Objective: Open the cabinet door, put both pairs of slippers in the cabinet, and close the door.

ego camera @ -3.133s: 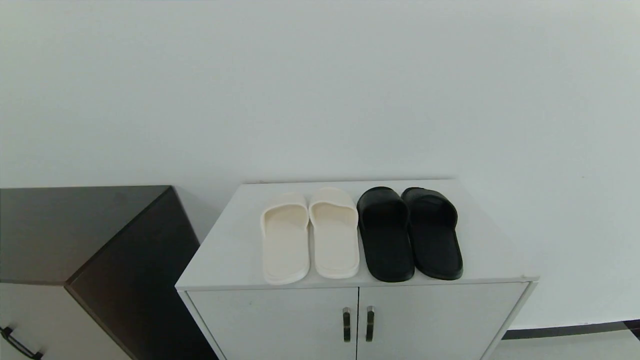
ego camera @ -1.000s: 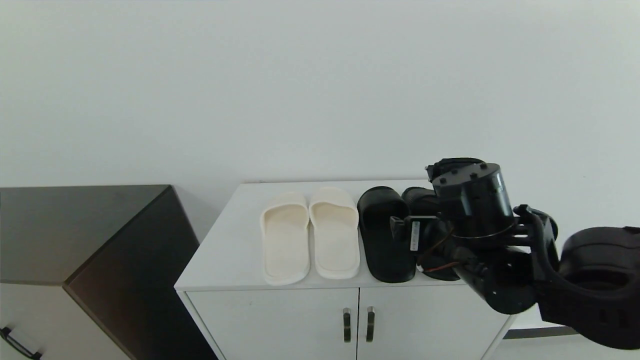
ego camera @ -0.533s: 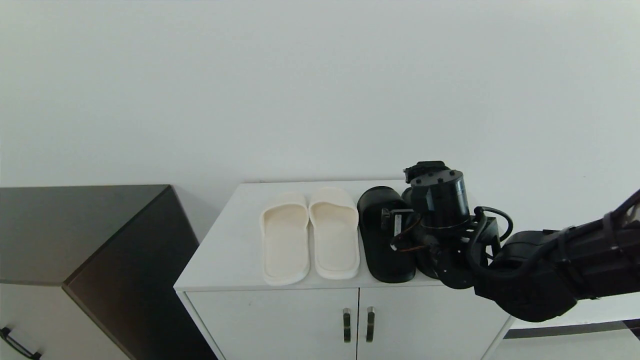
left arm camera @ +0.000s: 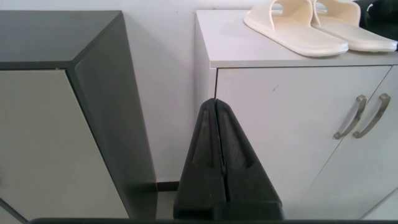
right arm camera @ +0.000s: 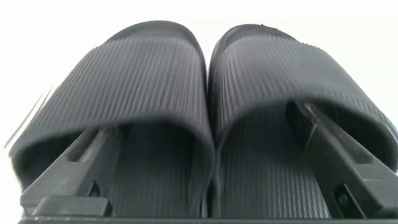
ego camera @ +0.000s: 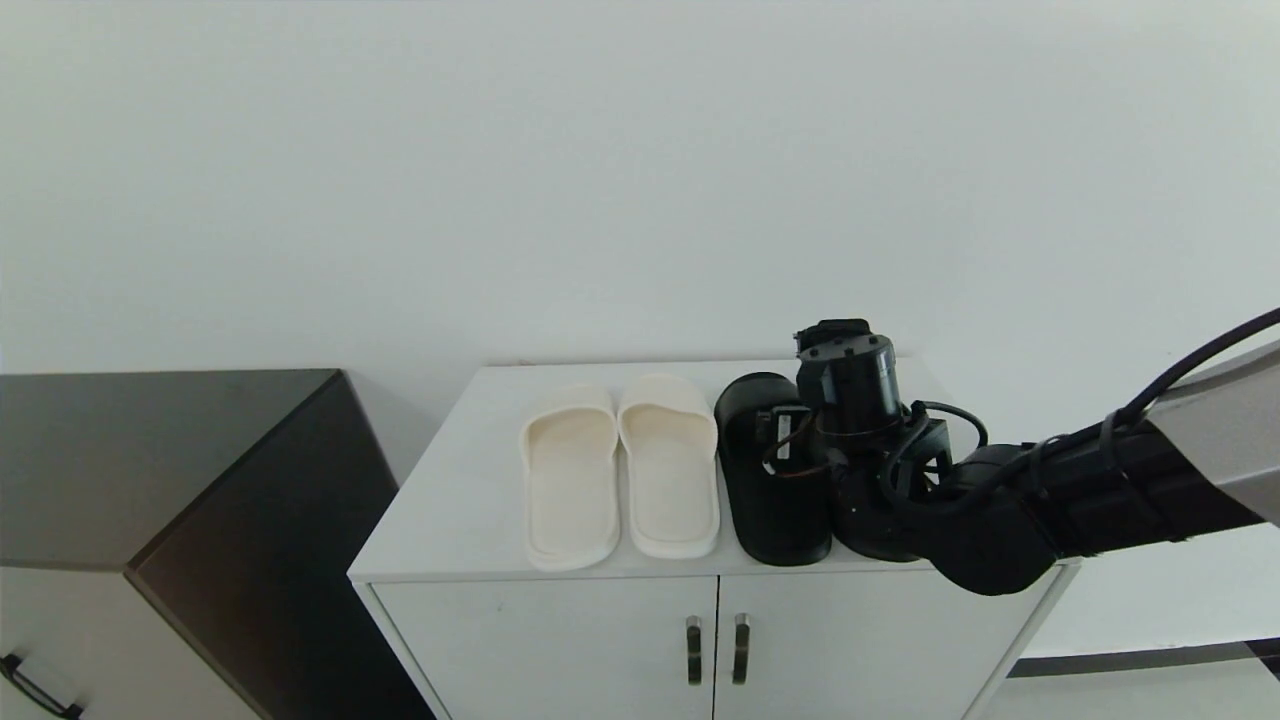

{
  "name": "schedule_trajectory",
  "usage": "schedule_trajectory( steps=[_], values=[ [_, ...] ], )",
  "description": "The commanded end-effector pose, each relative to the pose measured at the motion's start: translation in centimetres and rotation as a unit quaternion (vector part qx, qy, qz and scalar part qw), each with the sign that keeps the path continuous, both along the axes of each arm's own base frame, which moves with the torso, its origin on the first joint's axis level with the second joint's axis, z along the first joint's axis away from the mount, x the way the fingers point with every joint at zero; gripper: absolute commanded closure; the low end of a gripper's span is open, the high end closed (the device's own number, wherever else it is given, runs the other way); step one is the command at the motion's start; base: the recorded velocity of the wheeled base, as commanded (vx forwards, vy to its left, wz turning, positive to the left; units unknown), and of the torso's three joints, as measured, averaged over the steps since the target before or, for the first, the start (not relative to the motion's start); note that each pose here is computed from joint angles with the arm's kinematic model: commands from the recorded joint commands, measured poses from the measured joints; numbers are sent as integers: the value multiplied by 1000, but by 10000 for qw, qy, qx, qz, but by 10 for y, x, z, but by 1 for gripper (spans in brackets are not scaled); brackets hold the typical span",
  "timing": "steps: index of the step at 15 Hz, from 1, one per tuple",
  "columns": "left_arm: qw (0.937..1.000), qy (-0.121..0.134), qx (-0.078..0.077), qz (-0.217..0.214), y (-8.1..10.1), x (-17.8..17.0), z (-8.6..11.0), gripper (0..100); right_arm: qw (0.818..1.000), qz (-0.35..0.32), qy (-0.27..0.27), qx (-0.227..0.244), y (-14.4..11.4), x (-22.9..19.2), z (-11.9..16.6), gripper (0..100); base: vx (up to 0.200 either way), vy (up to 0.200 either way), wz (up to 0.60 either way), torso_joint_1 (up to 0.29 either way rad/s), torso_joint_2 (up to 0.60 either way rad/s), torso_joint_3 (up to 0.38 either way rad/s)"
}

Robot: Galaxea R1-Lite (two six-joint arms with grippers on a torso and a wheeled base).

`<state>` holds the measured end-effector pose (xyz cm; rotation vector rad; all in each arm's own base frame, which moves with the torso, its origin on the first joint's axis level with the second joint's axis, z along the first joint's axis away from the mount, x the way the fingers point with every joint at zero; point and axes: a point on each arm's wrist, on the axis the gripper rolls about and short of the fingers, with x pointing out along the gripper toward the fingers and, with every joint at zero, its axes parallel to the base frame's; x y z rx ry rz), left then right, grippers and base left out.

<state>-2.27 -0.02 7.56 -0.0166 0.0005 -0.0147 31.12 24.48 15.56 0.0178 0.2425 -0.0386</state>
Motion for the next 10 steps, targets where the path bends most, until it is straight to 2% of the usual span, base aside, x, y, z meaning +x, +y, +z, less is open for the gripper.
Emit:
schedule_trajectory(
  steps=[1,7,10],
  values=[
    [10000,-2,-1,-3,0,0,0,100,10000,2,33,-64,1,4,-4,100,0,0,0,0,0,0],
    [10000,6,-1,-3,0,0,0,100,9999,21,-24,-113,-2,7,1,100,0,0,0,0,0,0],
    [10000,-2,-1,-3,0,0,0,100,9996,63,-224,-145,-15,-9,27,100,0,0,0,0,0,0]
  ],
)
